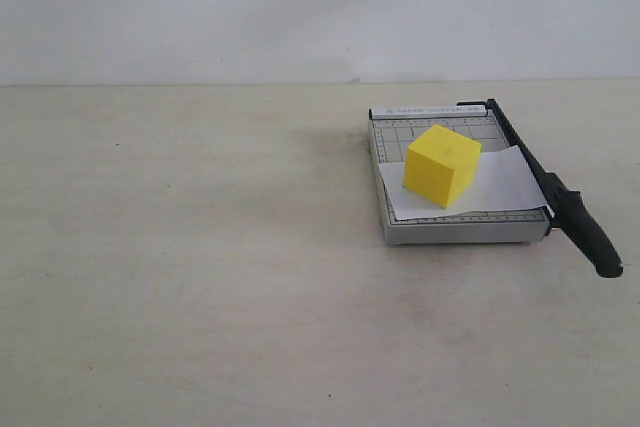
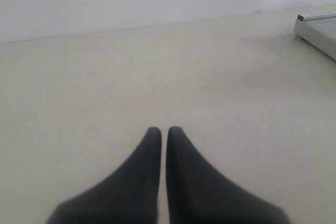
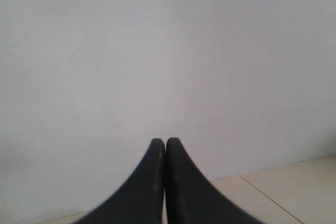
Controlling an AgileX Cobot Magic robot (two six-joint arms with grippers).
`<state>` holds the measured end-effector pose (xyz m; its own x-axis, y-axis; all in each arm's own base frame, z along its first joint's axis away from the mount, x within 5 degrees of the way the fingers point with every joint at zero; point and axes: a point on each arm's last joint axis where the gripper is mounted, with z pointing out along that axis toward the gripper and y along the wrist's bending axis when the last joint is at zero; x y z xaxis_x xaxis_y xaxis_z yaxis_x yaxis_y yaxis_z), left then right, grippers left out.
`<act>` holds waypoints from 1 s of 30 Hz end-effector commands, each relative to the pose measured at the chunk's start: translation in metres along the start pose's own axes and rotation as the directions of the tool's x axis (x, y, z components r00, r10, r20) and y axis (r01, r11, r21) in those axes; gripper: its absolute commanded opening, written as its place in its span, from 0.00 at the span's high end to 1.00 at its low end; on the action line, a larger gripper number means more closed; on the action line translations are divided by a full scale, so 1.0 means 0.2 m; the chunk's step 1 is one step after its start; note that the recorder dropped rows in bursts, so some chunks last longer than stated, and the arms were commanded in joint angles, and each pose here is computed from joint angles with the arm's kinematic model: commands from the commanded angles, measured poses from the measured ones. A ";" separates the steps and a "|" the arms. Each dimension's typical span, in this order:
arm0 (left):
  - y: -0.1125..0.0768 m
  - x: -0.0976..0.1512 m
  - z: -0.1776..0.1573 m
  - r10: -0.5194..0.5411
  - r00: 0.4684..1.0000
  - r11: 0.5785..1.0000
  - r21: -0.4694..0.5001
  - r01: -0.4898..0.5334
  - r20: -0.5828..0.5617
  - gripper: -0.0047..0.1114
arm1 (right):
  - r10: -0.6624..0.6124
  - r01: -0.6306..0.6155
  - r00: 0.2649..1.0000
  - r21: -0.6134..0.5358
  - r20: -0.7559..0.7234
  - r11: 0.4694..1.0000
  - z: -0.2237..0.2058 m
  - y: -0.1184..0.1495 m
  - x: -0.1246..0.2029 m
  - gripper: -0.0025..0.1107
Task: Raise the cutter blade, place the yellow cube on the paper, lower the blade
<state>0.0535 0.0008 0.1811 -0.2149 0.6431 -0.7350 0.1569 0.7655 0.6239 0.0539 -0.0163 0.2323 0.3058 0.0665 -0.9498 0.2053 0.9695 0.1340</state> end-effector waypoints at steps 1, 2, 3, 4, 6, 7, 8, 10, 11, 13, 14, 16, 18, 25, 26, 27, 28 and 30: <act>0.00 0.00 0.00 -0.004 1.000 1.000 0.000 0.004 0.002 0.92 | -0.008 0.008 1.000 0.003 0.016 1.000 0.00 0.00 -0.01 0.98; 0.00 0.00 0.00 -0.004 1.000 1.000 0.000 0.004 0.002 0.92 | -0.008 0.008 1.000 0.003 0.016 1.000 0.00 0.00 -0.01 0.98; 0.00 0.00 0.00 -0.004 1.000 1.000 0.000 0.004 0.002 0.92 | -0.008 0.008 1.000 0.003 0.016 1.000 0.00 0.00 -0.01 0.98; 0.00 0.00 0.00 -0.004 1.000 1.000 0.000 0.004 0.002 0.92 | -0.008 0.008 1.000 0.003 0.016 1.000 0.00 0.00 -0.01 0.98; 0.00 0.00 0.00 -0.004 1.000 1.000 0.000 0.004 0.002 0.92 | -0.008 0.008 1.000 0.003 0.016 1.000 0.00 0.00 -0.01 0.98; 0.00 0.00 0.00 -0.004 1.000 1.000 0.000 0.004 0.002 0.92 | -0.008 0.008 1.000 0.003 0.016 1.000 0.00 0.00 -0.01 0.98; 0.00 0.00 0.00 -0.004 1.000 1.000 0.000 0.004 0.002 0.92 | -0.019 0.019 1.000 0.001 0.015 1.000 0.00 0.00 -0.01 0.98; 0.00 0.00 0.00 -0.004 1.000 1.000 0.000 0.004 0.002 0.92 | -0.109 0.108 0.992 -0.019 -0.057 0.994 0.00 0.01 0.03 0.98; 0.00 0.00 0.00 -0.004 1.000 1.000 0.000 0.004 0.002 0.92 | -0.146 0.142 0.983 -0.039 -0.109 0.989 -0.01 0.01 0.05 0.98; 0.00 0.00 0.00 -0.004 1.000 1.000 0.000 0.004 0.002 0.92 | -0.196 0.183 0.959 -0.082 -0.204 0.980 -0.01 0.02 0.10 0.98; 0.00 0.00 0.00 -0.004 1.000 1.000 0.000 0.004 0.002 0.92 | -0.203 0.183 0.947 -0.102 -0.251 0.978 -0.02 0.02 0.12 0.98; 0.00 0.00 0.00 -0.004 1.000 1.000 0.000 0.004 0.002 0.92 | -0.210 0.180 0.928 -0.126 -0.308 0.976 -0.03 0.03 0.15 0.98; 0.00 0.00 0.00 -0.004 1.000 1.000 0.000 0.004 0.002 0.92 | -0.212 0.176 0.918 -0.136 -0.335 0.975 -0.03 0.03 0.16 0.98; 0.00 0.00 0.00 -0.004 1.000 1.000 0.000 0.004 0.002 0.92 | -0.208 0.167 0.912 -0.142 -0.354 0.976 -0.04 0.03 0.17 0.98; 0.00 0.00 0.00 -0.004 1.000 1.000 0.000 0.004 0.002 0.92 | -0.208 0.167 0.912 -0.142 -0.354 0.976 -0.04 0.03 0.17 0.98; 0.00 0.00 0.00 -0.004 1.000 1.000 0.000 0.004 0.002 0.92 | -0.208 0.167 0.912 -0.142 -0.354 0.976 -0.04 0.03 0.17 0.98; 0.00 0.00 0.00 -0.004 1.000 1.000 0.000 0.004 0.002 0.92 | -0.204 0.164 0.913 -0.140 -0.352 0.976 -0.04 0.03 0.17 0.98; 0.00 0.00 0.00 -0.004 1.000 1.000 0.000 0.004 0.002 0.92 | -0.184 0.145 0.916 -0.135 -0.356 0.980 -0.04 0.03 0.17 0.98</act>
<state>0.0535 0.0007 0.1811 -0.2145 0.6434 -0.7348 0.1574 0.7653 0.6241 0.0592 -0.0059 0.1984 -0.0951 -0.0391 -0.9947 0.1175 0.9918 -0.0502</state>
